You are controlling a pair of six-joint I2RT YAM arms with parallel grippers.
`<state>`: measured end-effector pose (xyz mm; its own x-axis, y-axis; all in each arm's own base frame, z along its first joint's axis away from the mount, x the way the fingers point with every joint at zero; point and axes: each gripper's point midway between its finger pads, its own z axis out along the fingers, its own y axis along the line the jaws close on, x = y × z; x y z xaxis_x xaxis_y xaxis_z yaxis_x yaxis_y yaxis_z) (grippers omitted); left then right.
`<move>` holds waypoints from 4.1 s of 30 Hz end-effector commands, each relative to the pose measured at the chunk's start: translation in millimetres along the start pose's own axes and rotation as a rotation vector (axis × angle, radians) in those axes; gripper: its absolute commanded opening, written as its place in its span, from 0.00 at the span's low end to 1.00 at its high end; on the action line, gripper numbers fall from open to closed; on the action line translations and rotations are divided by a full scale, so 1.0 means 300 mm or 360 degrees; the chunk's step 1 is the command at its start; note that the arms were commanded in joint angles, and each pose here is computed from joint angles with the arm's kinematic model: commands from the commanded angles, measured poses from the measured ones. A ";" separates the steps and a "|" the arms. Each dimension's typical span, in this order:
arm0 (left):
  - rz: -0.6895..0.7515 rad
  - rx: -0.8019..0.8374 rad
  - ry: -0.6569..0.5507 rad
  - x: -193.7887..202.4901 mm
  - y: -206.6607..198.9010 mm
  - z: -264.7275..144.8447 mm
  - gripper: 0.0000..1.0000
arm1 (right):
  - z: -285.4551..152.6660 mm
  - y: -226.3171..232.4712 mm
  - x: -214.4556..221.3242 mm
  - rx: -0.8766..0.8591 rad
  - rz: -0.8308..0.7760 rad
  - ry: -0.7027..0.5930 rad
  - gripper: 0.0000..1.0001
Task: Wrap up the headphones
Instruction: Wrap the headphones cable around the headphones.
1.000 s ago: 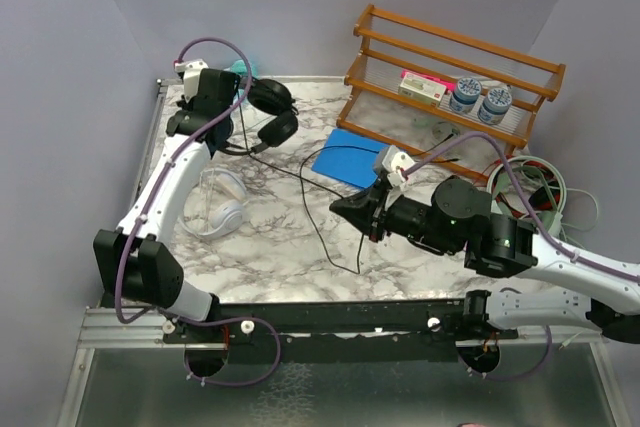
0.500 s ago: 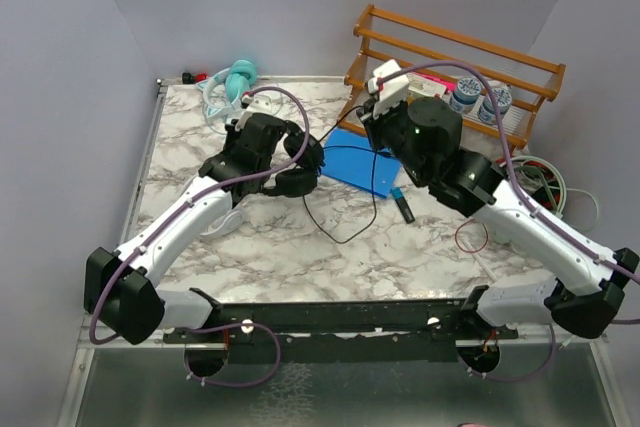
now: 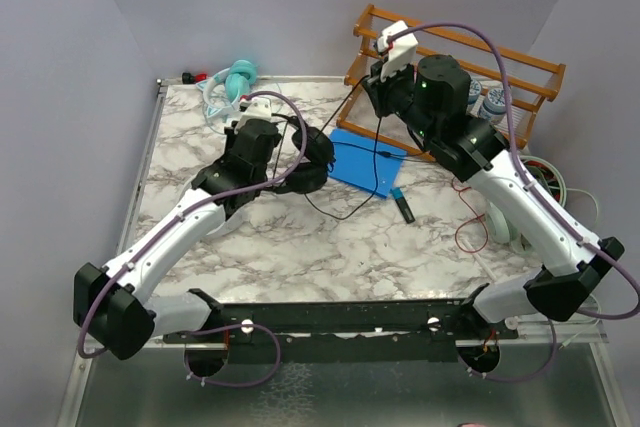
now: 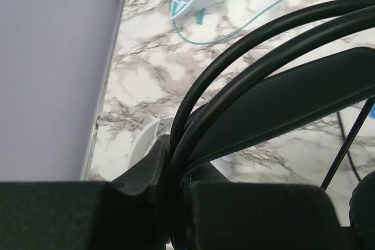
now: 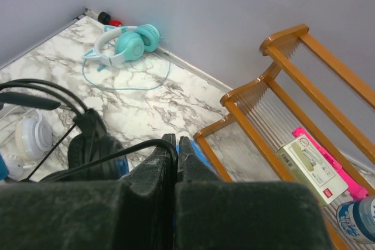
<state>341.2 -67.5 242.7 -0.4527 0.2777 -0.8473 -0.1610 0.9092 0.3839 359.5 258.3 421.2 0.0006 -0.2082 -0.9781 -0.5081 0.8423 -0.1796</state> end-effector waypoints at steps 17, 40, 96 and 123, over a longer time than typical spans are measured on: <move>-0.0262 0.1390 0.0002 -0.047 -0.260 -0.408 0.00 | 0.316 -0.173 0.280 -0.0326 0.0509 0.0088 0.01; -0.1193 0.1734 0.0422 -0.456 -0.307 -0.575 0.00 | 0.038 0.353 0.583 -0.1164 0.0790 -0.0259 0.01; -0.0644 -0.0084 -0.0167 -0.188 0.179 -0.040 0.00 | -0.305 0.662 0.118 -0.1321 0.0338 -0.0259 0.03; -0.0131 0.0697 0.0080 0.000 -0.119 -0.125 0.00 | 0.227 0.067 0.227 -0.0020 -0.0016 0.0214 0.04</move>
<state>329.9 -90.5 242.0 -0.4711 0.1878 -0.8619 0.0486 0.9811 0.1872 387.7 315.6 339.5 -0.0785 -0.3269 -0.9418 -0.5697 0.7900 -0.2267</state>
